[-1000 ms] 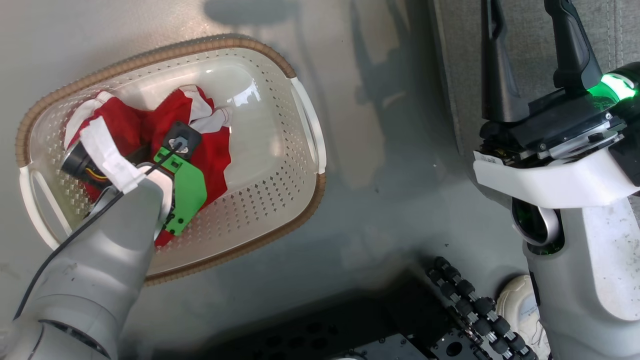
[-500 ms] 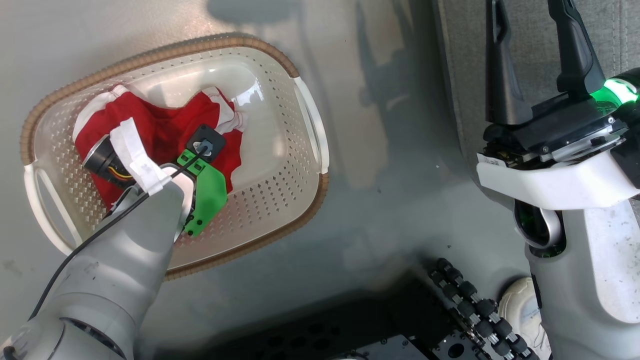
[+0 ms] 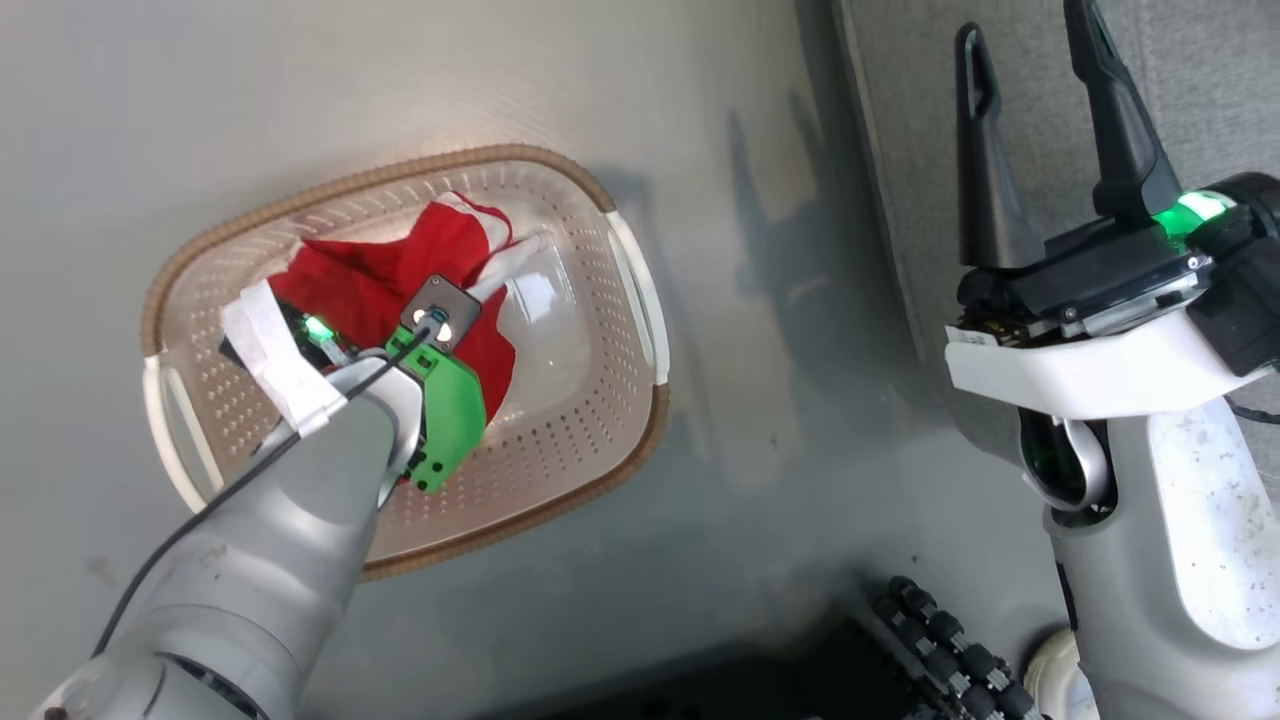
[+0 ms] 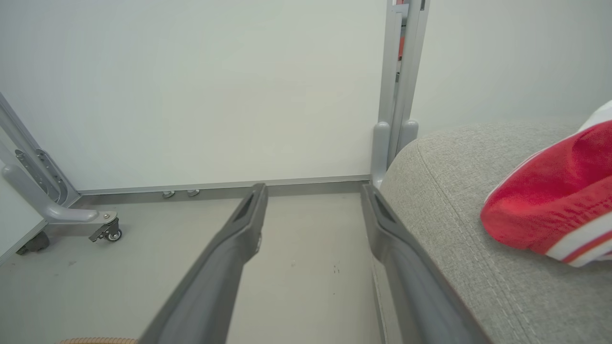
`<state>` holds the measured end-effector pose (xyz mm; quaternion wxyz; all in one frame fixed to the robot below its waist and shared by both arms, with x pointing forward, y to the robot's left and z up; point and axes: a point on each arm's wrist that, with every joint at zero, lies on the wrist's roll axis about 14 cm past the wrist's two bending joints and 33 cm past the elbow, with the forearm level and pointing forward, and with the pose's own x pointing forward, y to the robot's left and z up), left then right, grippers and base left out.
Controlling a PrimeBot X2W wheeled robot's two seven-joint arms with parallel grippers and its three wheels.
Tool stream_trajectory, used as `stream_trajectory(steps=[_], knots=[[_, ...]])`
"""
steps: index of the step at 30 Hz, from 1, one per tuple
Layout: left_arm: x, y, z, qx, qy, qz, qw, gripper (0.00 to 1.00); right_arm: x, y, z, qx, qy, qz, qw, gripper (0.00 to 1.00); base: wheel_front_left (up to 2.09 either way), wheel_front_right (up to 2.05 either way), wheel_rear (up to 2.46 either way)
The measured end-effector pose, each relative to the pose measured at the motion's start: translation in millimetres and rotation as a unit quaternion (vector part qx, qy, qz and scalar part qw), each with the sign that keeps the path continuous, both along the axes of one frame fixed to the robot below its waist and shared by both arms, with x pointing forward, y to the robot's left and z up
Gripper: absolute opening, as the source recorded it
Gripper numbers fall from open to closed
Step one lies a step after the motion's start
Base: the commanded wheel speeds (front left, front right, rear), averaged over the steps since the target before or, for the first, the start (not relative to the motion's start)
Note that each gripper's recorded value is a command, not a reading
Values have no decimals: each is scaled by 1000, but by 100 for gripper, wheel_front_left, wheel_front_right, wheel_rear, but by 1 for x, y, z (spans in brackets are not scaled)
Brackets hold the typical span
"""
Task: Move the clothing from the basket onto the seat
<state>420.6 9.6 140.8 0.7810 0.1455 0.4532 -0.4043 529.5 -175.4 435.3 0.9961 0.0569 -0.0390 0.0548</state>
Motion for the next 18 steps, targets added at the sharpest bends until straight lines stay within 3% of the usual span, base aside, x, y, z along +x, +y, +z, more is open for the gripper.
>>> stream_trajectory(steps=[9, 18], knots=[[2, -8, 67, -56, -64, 19, 996, 0, -21, 1, 38, 3, -19, -4, 1000, 100, 0, 0, 0], [3, -17, 143, -116, -130, 57, 983, 0, -51, 3, 72, 7, -37, -7, 999, 100, 0, 0, 0]])
